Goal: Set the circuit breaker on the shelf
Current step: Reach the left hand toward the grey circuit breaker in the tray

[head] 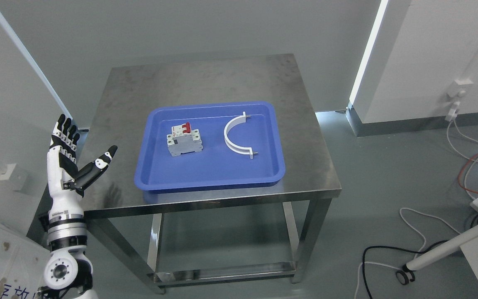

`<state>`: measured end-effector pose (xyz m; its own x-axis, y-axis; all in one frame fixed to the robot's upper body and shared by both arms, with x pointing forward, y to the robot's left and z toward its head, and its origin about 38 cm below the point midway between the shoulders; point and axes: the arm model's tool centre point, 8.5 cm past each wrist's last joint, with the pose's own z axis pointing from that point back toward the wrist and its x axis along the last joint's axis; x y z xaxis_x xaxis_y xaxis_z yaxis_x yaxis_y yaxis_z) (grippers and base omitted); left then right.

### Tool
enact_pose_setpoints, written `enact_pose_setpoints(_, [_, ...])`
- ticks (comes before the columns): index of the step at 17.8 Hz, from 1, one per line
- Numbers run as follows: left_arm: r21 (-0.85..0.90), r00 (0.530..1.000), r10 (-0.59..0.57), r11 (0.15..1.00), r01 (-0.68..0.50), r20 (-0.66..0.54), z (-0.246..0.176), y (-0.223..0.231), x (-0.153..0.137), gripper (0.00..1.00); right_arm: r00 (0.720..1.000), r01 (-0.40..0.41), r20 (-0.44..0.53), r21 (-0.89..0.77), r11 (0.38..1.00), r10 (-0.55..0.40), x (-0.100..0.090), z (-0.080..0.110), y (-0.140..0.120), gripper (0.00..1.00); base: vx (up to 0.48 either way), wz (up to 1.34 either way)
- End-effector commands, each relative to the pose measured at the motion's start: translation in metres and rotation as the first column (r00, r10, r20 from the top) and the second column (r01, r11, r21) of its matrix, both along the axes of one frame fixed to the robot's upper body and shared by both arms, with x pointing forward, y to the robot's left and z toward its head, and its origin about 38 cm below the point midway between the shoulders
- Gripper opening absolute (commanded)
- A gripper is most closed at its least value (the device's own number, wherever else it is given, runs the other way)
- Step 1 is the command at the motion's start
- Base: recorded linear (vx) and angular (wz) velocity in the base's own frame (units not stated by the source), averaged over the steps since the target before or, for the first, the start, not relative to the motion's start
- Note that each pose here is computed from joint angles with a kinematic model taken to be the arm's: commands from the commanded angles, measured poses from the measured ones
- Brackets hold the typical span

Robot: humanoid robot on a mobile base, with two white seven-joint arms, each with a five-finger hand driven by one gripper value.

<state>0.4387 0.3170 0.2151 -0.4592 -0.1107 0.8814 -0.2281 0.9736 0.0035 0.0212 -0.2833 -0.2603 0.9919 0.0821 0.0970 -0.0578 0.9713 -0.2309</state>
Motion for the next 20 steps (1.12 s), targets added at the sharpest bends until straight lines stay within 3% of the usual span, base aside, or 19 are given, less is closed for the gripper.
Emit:
enact_pose_setpoints(1, [0.051,1.0,-0.011,0.999,0.011,-0.01,-0.003,-0.004,-0.002,1.0,0.999,-0.018,-0.034,-0.019,1.0,0.018,-0.003,0.001,-0.01,1.0,-0.013,0.0])
enact_pose_setpoints(6, [0.063,0.999,-0.033,0.997,0.032,0.015,0.007,-0.007,0.002,1.0,0.999,-0.018,-0.034,-0.017,1.0,0.018,-0.003,0.001,-0.01,1.0,0.0,0.0])
enact_pose_setpoints(9, [0.248,0.98,-0.197,0.951,0.185,0.023,0.044,-0.005,0.014,1.0,0.999,-0.019,-0.033,-0.019,1.0,0.018,-0.003,0.001,-0.01,1.0,0.0,0.0])
enact_pose_setpoints(11, [0.377,0.959,-0.282,0.885,0.273,-0.033,0.058,0.001,0.015,1.0,0.999,-0.018,-0.034,-0.019,1.0,0.018,-0.003,0.001,-0.01,1.0,0.0,0.0])
enact_pose_setpoints(14, [0.524,0.897,-0.361,0.728,0.442,-0.256,0.047,-0.012,0.02,0.99,0.999,-0.018,-0.034,-0.017,1.0,0.018,-0.003,0.001,-0.01,1.0,0.0,0.0])
enact_pose_setpoints(16, [0.536,0.888,-0.298,0.714,0.451,-0.351,0.041,-0.021,0.036,0.99,0.999,-0.018,-0.034,-0.019,1.0,0.018,-0.003,0.001,-0.01,1.0,0.0,0.0])
enact_pose_setpoints(17, [0.538,0.868,-0.283,0.693,0.479,-0.408,0.03,-0.048,0.055,0.99,0.999,-0.018,-0.034,-0.017,1.0,0.018,-0.003,0.001,-0.01,1.0,0.0,0.0])
enact_pose_setpoints(20, [0.563,0.856,-0.261,0.662,0.495,-0.445,0.031,-0.081,0.079,0.99,0.999,-0.018,-0.034,-0.017,1.0,0.018,-0.003,0.001,-0.01,1.0,0.0,0.0])
